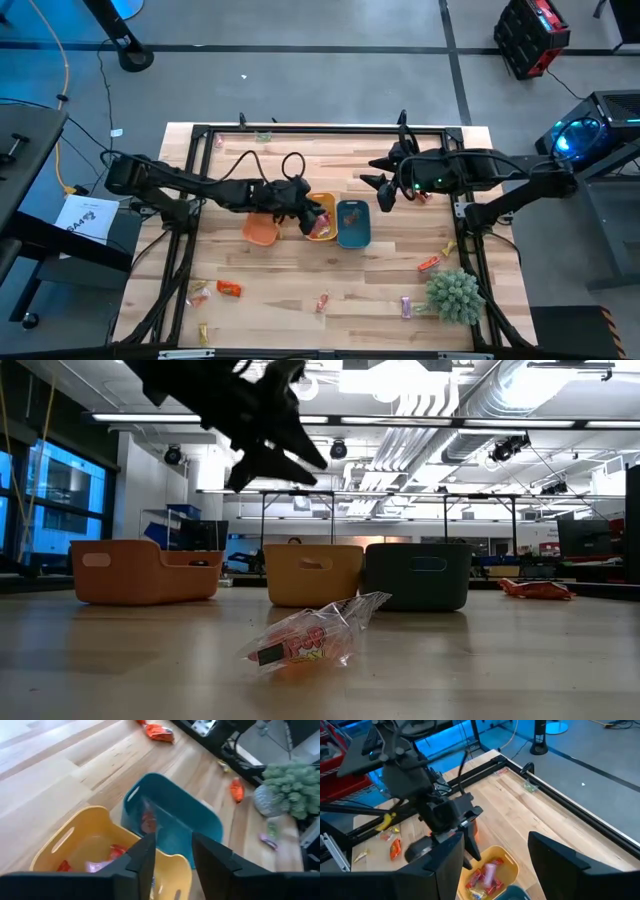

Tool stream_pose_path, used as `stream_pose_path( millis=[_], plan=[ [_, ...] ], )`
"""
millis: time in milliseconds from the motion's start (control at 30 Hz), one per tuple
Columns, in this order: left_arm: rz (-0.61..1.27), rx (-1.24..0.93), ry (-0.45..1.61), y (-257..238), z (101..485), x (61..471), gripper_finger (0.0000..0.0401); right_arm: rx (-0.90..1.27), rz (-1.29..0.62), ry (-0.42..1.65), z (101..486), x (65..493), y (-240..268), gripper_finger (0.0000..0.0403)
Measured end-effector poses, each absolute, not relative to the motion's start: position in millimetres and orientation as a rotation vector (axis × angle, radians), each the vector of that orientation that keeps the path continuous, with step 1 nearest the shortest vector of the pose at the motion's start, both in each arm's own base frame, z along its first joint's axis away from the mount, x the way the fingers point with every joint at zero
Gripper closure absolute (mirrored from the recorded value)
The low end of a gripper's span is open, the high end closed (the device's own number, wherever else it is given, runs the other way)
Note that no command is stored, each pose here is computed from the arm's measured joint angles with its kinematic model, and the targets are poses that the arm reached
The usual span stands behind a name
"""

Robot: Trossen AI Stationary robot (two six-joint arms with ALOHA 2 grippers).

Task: Sort candy
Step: Put the purple candy into the yellow bin, then put the yellow candy into the yellow bin

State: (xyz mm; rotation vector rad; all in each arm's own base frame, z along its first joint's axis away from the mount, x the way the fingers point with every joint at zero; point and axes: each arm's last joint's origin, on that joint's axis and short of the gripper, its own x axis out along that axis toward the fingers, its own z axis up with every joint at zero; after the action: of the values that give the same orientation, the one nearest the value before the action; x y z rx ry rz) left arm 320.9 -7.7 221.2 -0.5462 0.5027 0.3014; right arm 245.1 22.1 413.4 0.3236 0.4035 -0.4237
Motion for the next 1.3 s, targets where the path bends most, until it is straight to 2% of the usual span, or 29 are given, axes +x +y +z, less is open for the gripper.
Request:
stream_pose_path(
  millis=[133, 300, 533, 733, 867, 1300],
  plan=[
    [0.192, -0.573, 0.541, -17.9, 235.7, 308.5, 0.0248, 0.318, -0.426, 0.414, 412.4, 244.5, 22.1, 0.0187],
    [0.076, -0.64, 0.746, -59.8, 250.2, 268.4, 0.0242, 0.315, -0.427, 0.424, 411.6, 244.1, 22.0, 0.0187],
    [0.277, -0.659, 0.986, -129.4, 242.1, 195.7, 0.0244, 0.302, -0.435, 0.459, 408.6, 242.2, 21.8, 0.0187],
    [0.527, -0.614, 1.398, -157.7, 211.7, 147.5, 0.0245, 0.298, -0.436, 0.469, 407.8, 241.7, 21.8, 0.0187],
    [0.603, -0.536, 1.677, -164.8, 196.4, 136.1, 0.0245, 0.298, -0.437, 0.47, 407.7, 241.6, 21.7, 0.0187],
    [0.47, -0.353, 1.939, -167.5, 140.2, 134.8, 0.0245, 0.298, -0.437, 0.47, 407.7, 241.6, 21.7, 0.0187]
  ],
)
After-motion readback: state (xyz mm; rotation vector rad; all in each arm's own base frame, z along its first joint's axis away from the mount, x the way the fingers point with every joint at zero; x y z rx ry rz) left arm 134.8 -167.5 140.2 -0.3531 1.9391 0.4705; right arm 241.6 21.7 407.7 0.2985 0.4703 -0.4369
